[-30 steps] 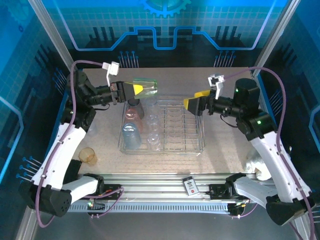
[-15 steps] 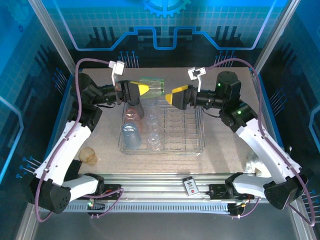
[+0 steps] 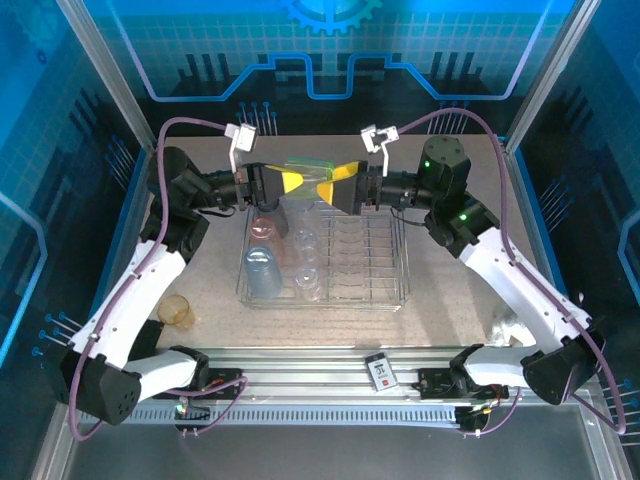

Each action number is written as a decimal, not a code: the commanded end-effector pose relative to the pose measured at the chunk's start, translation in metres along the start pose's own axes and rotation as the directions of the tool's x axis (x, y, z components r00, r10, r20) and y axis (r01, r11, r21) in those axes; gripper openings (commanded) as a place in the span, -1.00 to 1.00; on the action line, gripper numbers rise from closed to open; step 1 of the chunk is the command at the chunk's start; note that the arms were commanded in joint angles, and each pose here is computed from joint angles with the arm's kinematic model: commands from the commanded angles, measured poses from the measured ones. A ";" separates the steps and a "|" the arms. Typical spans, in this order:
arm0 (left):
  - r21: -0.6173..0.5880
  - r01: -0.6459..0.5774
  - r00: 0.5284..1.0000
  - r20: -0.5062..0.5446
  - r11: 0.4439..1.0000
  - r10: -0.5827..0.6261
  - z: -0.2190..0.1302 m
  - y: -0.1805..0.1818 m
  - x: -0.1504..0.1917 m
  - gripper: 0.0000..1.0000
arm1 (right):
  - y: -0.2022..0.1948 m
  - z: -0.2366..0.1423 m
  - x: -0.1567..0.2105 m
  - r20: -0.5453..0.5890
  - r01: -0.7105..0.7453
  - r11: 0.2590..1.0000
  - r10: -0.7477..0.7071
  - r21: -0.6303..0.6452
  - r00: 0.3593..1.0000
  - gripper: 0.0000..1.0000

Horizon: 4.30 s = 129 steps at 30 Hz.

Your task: Load the cups into the dish rack

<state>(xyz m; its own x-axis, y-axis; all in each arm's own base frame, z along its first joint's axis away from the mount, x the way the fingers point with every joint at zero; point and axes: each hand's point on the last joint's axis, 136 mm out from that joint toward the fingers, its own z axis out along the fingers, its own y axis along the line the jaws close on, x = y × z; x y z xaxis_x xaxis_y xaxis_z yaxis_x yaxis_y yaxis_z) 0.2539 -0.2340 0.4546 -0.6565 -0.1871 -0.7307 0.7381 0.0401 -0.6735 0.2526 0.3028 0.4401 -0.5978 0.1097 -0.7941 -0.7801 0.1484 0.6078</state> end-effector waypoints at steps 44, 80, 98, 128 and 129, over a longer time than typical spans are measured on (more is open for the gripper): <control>-0.955 -0.132 0.985 -0.096 0.266 0.144 -0.153 0.125 0.035 0.99 | -0.188 -0.125 0.075 -0.453 0.308 0.426 0.298 0.851 0.840 -0.51; -0.970 -0.200 0.978 -0.188 0.141 0.094 -0.179 0.139 0.058 0.98 | -0.337 -0.106 0.160 -0.683 0.570 0.377 0.437 0.730 0.586 -0.41; -0.988 -0.156 0.988 -0.156 0.014 0.000 -0.203 0.147 0.073 0.98 | -0.351 -0.117 0.171 -0.712 0.597 0.394 0.451 0.699 0.537 0.66; -0.932 0.003 0.871 0.180 -0.361 -0.458 -0.312 0.261 0.134 0.64 | -0.190 -0.154 0.094 -0.428 0.369 0.422 0.052 0.828 0.902 0.65; -0.930 -0.004 0.863 0.183 -0.367 -0.471 -0.314 0.267 0.136 0.61 | -0.185 -0.158 0.095 -0.414 0.362 0.426 0.034 0.829 0.909 0.64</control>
<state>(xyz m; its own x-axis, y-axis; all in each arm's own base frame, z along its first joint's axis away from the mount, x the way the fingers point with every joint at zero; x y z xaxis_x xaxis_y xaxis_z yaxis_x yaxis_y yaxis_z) 0.2994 0.0564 0.1438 -0.8891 -0.3476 -0.2977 -0.4052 0.9003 0.1589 0.3144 0.1331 0.2412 -0.6853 -0.3675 -0.6288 -0.4161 0.9061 -0.0761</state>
